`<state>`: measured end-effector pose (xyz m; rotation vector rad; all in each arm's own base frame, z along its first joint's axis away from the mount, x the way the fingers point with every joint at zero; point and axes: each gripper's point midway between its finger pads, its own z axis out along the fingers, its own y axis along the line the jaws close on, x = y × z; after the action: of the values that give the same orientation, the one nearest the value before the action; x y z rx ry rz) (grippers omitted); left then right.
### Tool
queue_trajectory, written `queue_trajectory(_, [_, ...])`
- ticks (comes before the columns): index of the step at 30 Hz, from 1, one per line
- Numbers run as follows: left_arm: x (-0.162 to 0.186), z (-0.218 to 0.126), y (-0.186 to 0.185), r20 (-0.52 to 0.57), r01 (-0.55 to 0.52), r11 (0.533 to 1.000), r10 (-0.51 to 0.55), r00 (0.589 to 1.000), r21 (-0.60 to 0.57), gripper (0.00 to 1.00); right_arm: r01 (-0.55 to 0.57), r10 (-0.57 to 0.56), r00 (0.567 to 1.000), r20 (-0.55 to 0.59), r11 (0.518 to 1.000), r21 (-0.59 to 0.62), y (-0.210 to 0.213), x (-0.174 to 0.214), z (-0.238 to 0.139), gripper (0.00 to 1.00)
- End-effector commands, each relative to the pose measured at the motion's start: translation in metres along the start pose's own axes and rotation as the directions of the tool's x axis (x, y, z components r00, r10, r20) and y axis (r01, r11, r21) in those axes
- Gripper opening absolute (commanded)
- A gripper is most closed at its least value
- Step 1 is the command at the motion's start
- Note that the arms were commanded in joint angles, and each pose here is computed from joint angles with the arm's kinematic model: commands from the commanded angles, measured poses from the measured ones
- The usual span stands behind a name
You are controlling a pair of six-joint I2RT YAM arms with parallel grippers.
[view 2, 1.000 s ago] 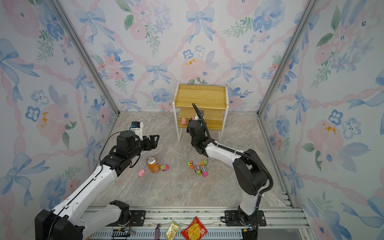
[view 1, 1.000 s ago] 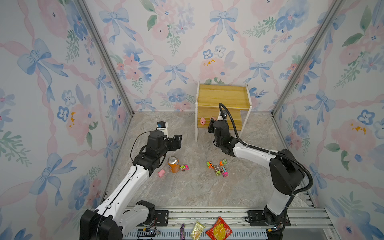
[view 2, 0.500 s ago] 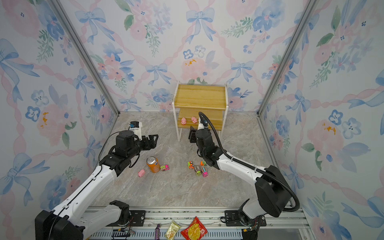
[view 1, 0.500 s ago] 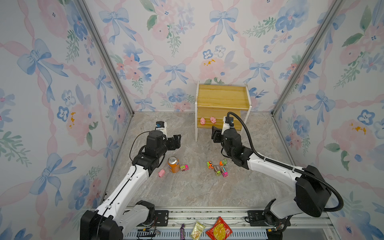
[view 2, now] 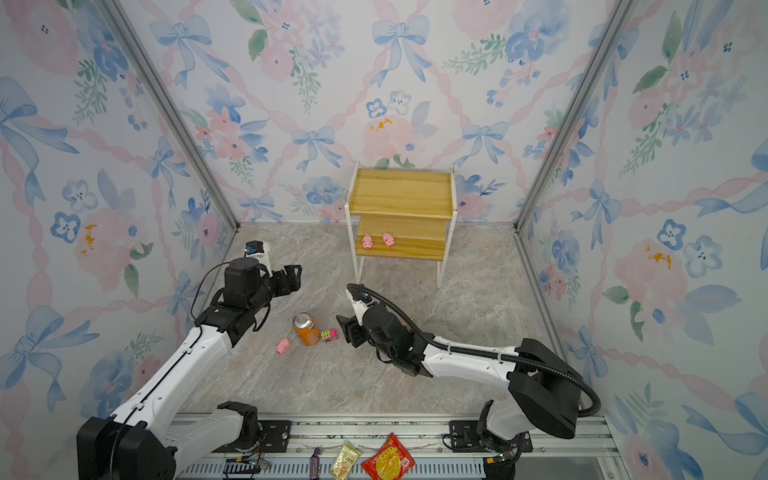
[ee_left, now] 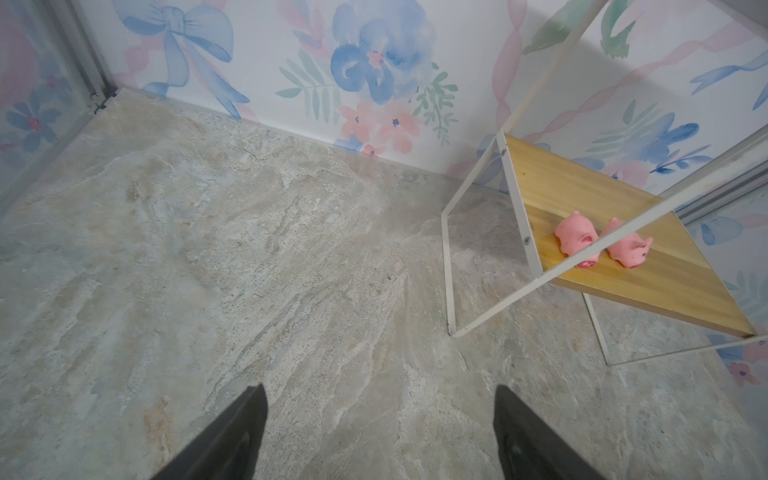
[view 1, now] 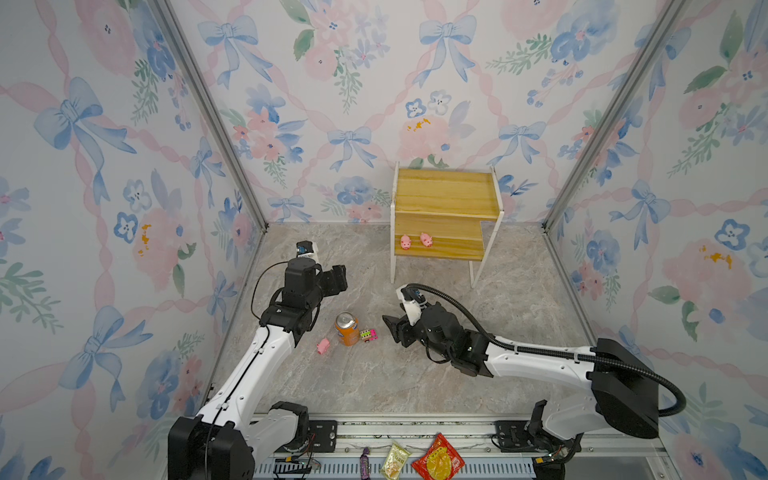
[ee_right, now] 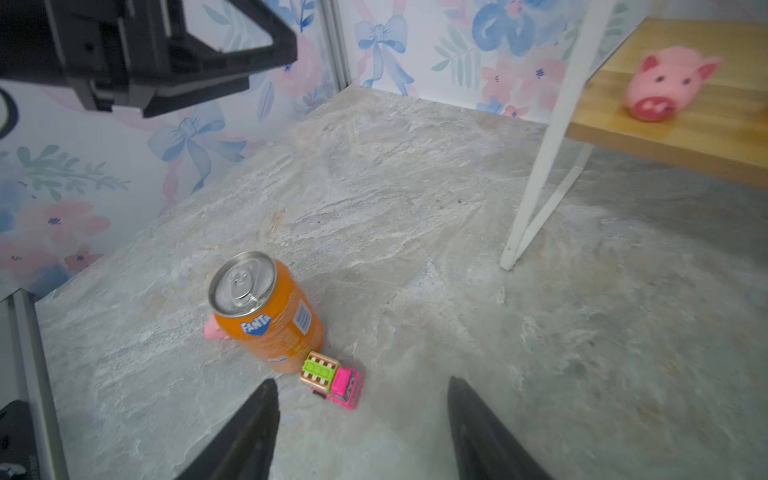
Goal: Place and organize the plastic toys onto the shelf
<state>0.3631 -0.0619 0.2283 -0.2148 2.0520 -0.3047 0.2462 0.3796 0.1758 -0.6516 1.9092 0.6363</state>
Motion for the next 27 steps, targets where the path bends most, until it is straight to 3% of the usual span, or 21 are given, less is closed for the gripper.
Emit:
queue_trajectory(1, [0.006,0.006,0.024,-0.006,0.011,0.995,-0.012,1.000,-0.098,0.87,0.056,-0.058,0.998,-0.014,0.994,-0.098,0.033,0.007,0.013,0.67])
queue_trajectory(10, [0.038,-0.007,0.073,-0.085,0.137,0.942,-0.170,0.982,-0.305,0.83,0.107,-0.108,0.994,0.008,0.981,-0.163,0.042,0.006,0.011,0.70])
queue_trajectory(17, [0.084,-0.028,0.102,-0.122,0.255,0.880,-0.327,0.937,-0.402,0.71,0.004,-0.006,1.000,-0.014,0.986,-0.164,0.020,0.017,0.010,0.70])
queue_trajectory(22, [0.130,-0.028,0.114,-0.182,0.338,0.808,-0.470,0.864,-0.482,0.59,-0.025,0.015,0.998,-0.065,0.987,-0.158,0.005,0.021,0.010,0.70])
queue_trajectory(27, [0.163,-0.023,0.109,-0.270,0.382,0.761,-0.574,0.773,-0.525,0.55,-0.006,-0.006,0.996,-0.093,0.992,-0.128,-0.013,0.022,0.005,0.70])
